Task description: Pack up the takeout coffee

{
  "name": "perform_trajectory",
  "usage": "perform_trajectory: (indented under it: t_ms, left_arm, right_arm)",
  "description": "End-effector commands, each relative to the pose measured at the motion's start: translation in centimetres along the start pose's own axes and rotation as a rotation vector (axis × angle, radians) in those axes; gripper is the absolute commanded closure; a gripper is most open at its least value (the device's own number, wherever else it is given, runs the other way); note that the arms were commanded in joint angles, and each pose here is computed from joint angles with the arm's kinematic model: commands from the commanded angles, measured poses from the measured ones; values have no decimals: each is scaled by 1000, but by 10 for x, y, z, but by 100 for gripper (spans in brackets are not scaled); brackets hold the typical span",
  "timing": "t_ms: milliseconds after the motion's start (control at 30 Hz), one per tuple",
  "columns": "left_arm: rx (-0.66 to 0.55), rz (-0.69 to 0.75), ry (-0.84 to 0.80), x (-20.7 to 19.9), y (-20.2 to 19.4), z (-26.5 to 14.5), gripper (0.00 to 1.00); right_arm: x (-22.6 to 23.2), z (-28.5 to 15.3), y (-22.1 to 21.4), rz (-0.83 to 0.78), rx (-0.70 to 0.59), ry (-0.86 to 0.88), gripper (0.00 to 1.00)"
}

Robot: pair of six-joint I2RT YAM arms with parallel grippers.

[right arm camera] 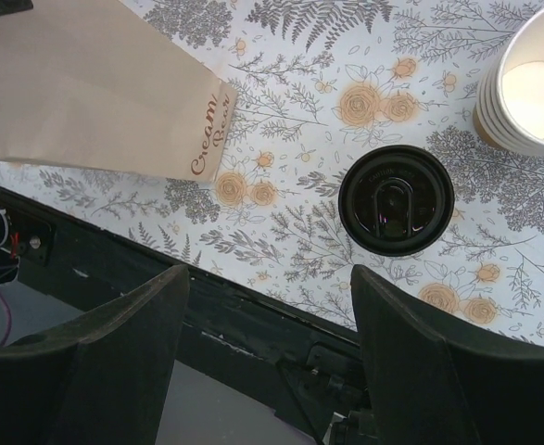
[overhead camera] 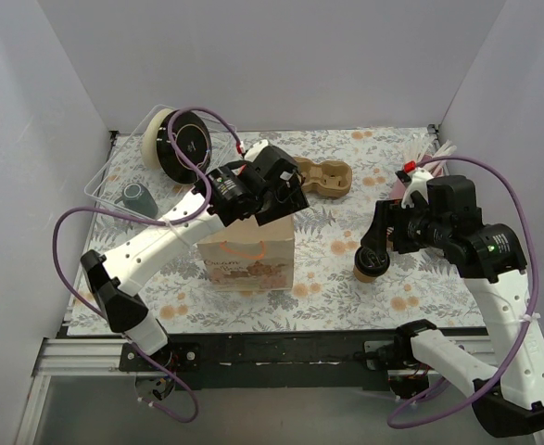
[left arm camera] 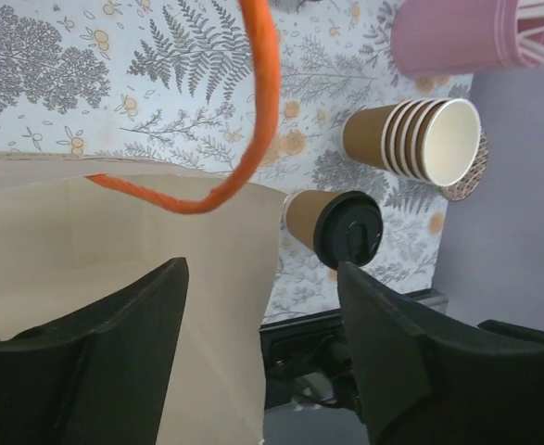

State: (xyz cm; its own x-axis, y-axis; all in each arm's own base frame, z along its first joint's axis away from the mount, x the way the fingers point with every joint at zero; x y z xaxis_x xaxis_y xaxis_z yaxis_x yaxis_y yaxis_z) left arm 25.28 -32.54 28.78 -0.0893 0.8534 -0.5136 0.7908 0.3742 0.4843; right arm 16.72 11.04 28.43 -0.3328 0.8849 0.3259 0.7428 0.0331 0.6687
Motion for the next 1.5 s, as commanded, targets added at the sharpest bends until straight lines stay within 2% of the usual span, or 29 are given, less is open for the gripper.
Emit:
perform_trajectory:
  t_ms: [0, 167, 300, 367, 433, 533, 633, 700, 733, 867, 1000, 1033, 1233, 1367, 1467]
  left_arm:
    - [-140, 11, -147, -29, 39, -46, 29]
    - [-248, 14, -233, -27, 61, -82, 2]
    - [-395, -18, -240, 3, 83, -118, 2]
    - [-459, -7, -282, 14, 93, -150, 2]
    - [-521, 65, -262, 34, 98, -169, 2]
    - [-546, 182, -180, 59, 99, -177, 2]
    - [-503, 298, -92, 78, 91, -174, 2]
    - [-452, 351, 0, 93, 84, -163, 2]
    - [-434, 349, 24, 98, 81, -160, 2]
    - [-351, 344, 102, 119, 61, -145, 2]
    - [-344, 306, 75, 125, 55, -147, 2]
    - [-340, 297, 75, 125, 54, -148, 2]
    - [-324, 235, 106, 135, 52, -161, 2]
    - [-353, 185, 86, 139, 53, -166, 2]
    - [-319, 183, 129, 149, 45, -158, 2]
  right_arm:
    - [7, -12, 29, -17, -98, 6, 22]
    - [6, -10, 50, 76, -140, -38, 25]
    - [4, 0, 73, 146, -155, -66, 27]
    - [3, 14, 85, 173, -158, -76, 28]
    - [-6, 30, 96, 211, -164, -122, 28]
    - [-18, 50, 114, 256, -198, -188, 28]
    - [-26, 99, 120, 262, -127, -244, 28]
    - [-24, 114, 131, 239, -133, -273, 28]
    - [-29, 136, 131, 236, -95, -293, 28]
    - [-24, 172, 164, 203, -104, -300, 27]
    - [-30, 214, 178, 168, -77, -334, 27]
    - [-36, 234, 172, 161, -42, -351, 27]
    - [-48, 288, 179, 136, -33, -391, 27]
    - [-54, 312, 179, 110, -24, -393, 27]
    - [-60, 324, 172, 91, -1, -408, 27]
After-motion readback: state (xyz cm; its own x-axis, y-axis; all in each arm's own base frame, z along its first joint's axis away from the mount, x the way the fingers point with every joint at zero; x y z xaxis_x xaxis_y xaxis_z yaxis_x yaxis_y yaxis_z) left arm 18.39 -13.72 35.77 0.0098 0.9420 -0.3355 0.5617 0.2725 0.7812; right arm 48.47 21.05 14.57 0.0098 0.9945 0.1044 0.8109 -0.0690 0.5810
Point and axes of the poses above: each gripper's point midway between its finger pads, its own z axis out along the fingers, its own x axis along the line the jaws close on, y = z × x, the point moved 1 cm from there along -z, back along the fingers
